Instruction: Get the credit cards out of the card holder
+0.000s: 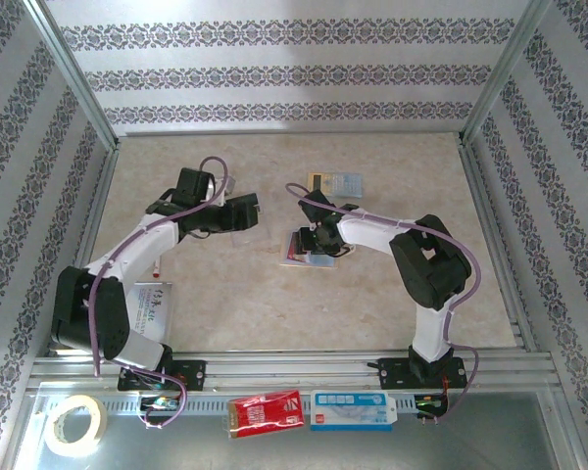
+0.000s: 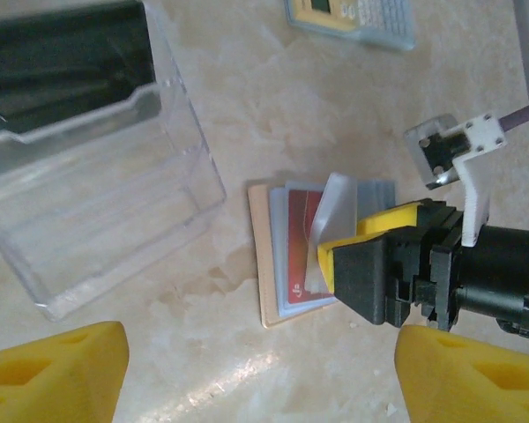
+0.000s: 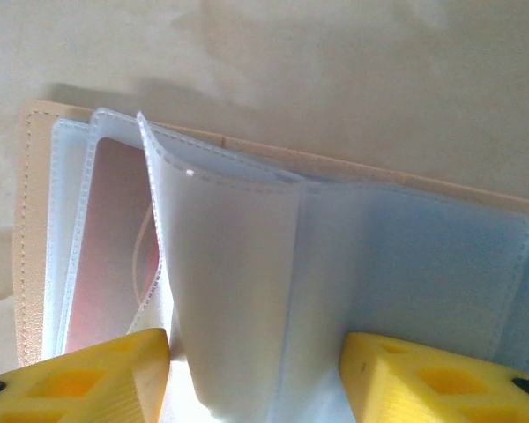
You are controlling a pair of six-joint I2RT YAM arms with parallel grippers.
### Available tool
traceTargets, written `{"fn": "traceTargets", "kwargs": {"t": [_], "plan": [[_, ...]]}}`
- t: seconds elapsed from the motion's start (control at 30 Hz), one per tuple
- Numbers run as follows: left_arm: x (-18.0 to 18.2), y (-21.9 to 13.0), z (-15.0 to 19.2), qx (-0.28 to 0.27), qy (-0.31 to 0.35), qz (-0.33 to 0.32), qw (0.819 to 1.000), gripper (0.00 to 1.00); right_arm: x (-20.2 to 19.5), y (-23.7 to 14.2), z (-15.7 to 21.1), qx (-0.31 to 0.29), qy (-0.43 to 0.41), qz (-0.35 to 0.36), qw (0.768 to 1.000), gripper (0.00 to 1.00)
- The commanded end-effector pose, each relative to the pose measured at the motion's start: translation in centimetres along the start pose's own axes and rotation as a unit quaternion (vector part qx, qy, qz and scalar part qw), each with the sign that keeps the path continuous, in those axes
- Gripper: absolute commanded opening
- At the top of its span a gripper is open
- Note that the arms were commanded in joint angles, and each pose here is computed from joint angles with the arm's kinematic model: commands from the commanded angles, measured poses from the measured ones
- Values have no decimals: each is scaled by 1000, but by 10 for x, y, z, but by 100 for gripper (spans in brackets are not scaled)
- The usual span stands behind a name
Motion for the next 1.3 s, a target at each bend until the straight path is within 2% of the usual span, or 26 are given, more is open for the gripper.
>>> {"fn": "traceTargets", "kwargs": {"t": [0.0, 0.1, 0.23, 0.5, 0.6, 1.1, 1.27], "plan": [[0, 10, 10, 23, -21, -20, 999, 76, -23, 29, 50, 85, 14, 22, 996, 59], [-5, 22, 17, 32, -31, -12, 999, 71, -22, 28, 49, 82, 15, 19, 996, 57], [-18, 38, 27, 40, -50, 17, 998, 60, -22, 28, 48, 78, 16, 19, 997, 54], [-39, 81, 60, 82, -99, 75, 989, 47, -21, 26, 45, 71, 18, 15, 997, 52], [-39, 93, 62, 93, -120, 94, 984, 44, -21, 25, 45, 69, 19, 16, 997, 51], [-31, 127, 73, 129, -134, 77, 980, 17, -21, 21, 39, 60, 22, 12, 998, 49], [-30, 138, 77, 139, -131, 66, 979, 14, -20, 22, 39, 61, 23, 10, 998, 49]]}}
Point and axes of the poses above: each hand's point on the last joint's axis, 136 mm out from that joint toward the fingers, its own y axis out along the fingers, its own x axis along the line the jaws close on, z = x × y, the point moved 1 cm from there along -y, back along the fingers, and after that the axes turned 11 degrees about -y, right-handed, at the moved point
